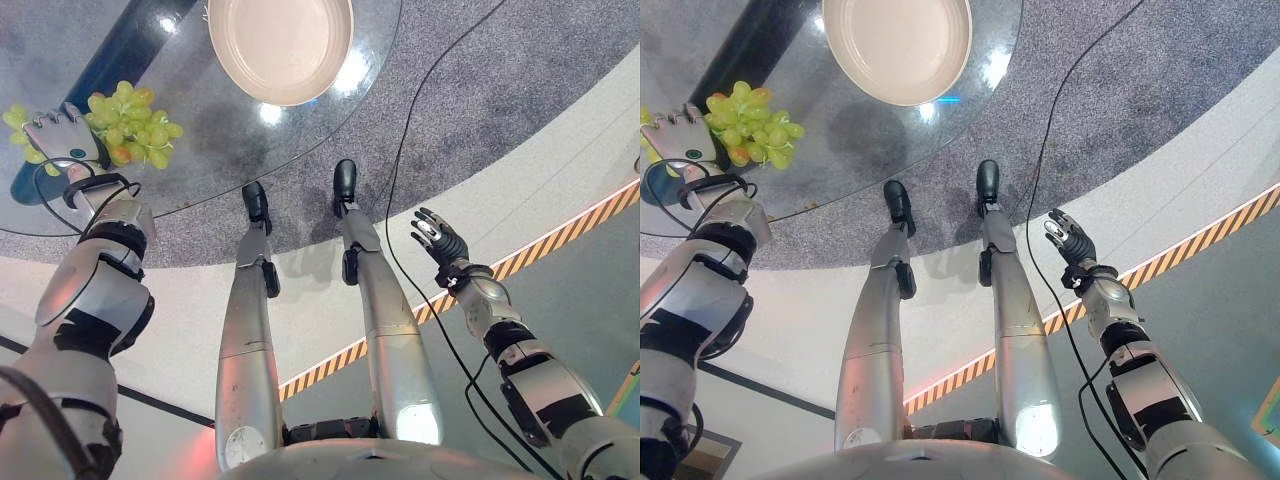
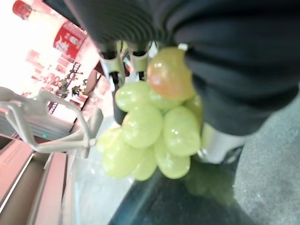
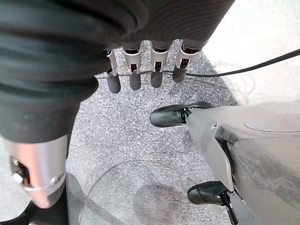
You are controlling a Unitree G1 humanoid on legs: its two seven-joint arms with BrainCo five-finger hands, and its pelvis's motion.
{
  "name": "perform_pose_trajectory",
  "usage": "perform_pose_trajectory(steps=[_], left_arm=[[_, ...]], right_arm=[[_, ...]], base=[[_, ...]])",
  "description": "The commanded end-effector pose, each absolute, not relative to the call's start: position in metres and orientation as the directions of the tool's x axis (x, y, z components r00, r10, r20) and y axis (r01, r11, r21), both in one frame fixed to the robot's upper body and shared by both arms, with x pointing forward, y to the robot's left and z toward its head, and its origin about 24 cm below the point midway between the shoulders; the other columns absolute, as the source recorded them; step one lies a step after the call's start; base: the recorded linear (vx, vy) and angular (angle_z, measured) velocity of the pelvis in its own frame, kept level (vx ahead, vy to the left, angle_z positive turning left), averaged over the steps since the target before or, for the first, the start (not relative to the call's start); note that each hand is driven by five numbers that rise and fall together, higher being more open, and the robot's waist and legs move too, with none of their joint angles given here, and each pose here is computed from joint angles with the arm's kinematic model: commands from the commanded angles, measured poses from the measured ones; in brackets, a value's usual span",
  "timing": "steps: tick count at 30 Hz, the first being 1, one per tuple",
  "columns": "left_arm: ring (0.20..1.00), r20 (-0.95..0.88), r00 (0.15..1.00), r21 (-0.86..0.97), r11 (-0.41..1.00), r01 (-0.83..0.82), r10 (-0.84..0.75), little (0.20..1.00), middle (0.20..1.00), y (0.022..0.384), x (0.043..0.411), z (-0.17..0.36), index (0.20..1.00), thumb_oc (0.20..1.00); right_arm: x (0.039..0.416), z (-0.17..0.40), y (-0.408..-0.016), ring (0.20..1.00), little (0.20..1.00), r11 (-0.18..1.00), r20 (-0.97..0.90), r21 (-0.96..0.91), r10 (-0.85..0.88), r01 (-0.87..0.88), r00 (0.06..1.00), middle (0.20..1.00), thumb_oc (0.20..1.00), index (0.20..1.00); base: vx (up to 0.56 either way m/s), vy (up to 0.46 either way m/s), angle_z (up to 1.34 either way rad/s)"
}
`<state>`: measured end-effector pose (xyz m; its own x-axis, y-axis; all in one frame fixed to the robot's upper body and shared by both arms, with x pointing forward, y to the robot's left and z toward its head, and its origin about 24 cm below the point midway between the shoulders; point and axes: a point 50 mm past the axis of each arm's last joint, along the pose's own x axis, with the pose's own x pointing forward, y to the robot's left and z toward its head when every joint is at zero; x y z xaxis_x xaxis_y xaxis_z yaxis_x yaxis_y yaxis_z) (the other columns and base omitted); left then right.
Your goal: Pick up fruits into the plate
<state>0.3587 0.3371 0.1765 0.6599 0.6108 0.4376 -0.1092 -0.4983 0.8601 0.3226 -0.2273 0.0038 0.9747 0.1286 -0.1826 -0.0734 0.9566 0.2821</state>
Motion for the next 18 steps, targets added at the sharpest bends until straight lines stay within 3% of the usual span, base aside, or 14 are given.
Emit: perform_pose_trajectory(steps=[1, 18], left_arm=[[0.200, 0.302, 0.702, 0.918, -0.396, -0.031, 0.644, 0.200, 0.200, 0.3351, 0.3533, 0.1382, 0.200, 0.200], [0.200, 0.310, 0.740, 0.946, -0.273, -0.176, 0.598, 0.200, 0.200, 0.3264, 0.3588, 0.1429, 0.200, 0.200]], right_arm=[[0.3089, -0.0067, -0.2306, 1.000, 1.000, 0.946, -0.172, 0.319, 0.119, -0.059, 0.978, 1.000, 1.000, 1.000], [0.2993, -0.0148, -0.2285, 1.000, 1.000, 0.946, -0.192, 0.322, 0.107, -0.040, 0.975, 1.000, 1.000, 1.000]], base=[[0.00, 0.000, 0.00], [0.00, 0.000, 0.00]])
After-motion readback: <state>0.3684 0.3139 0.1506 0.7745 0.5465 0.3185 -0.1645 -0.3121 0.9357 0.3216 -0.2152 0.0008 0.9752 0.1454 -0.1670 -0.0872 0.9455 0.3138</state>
